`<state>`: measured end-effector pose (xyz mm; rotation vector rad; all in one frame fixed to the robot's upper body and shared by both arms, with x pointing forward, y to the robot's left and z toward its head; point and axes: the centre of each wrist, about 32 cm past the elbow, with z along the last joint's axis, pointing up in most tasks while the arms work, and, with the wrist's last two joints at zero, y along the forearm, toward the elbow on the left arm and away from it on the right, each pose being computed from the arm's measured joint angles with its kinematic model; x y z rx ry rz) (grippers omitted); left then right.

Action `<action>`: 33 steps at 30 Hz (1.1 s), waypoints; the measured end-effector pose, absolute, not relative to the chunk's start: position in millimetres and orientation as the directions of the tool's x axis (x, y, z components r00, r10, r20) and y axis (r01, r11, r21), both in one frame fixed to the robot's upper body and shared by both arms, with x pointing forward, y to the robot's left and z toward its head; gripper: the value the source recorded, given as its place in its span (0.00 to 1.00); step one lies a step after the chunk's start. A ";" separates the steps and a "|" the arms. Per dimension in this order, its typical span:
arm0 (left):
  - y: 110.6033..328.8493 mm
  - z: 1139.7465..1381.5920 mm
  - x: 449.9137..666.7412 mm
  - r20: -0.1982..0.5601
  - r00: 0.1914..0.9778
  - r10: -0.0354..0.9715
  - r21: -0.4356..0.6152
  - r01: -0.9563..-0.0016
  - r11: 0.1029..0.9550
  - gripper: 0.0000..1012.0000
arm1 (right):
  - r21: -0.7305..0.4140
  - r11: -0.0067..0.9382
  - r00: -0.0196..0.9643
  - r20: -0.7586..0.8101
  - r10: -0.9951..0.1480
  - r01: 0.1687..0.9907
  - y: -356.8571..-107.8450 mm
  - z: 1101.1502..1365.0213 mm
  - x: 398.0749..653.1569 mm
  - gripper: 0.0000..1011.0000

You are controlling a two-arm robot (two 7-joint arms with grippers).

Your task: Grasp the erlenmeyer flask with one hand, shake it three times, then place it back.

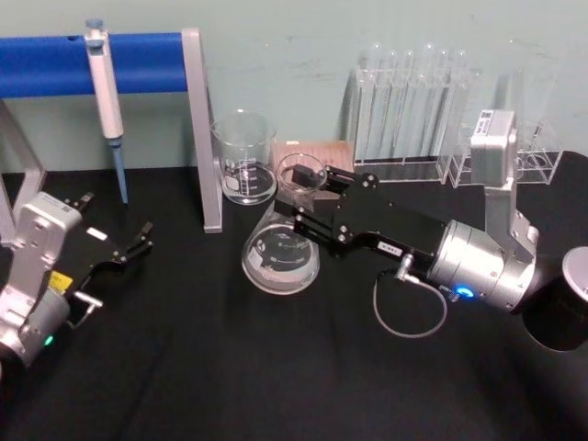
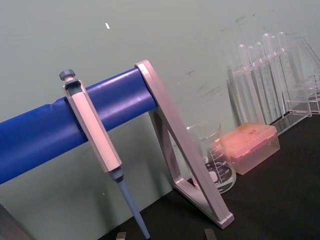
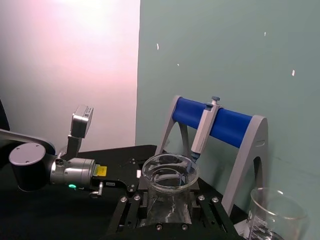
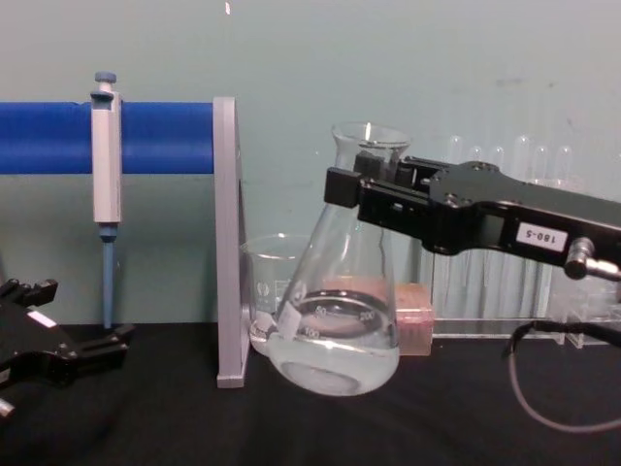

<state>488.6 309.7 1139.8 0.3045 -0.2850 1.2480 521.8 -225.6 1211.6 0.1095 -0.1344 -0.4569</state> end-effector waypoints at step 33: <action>309.7 1139.8 488.6 0.374 0.292 0.880 0.070 -0.955 0.287 0.99 | 0.177 0.473 0.457 0.125 -0.881 0.863 -289.9 1208.9 483.1 0.45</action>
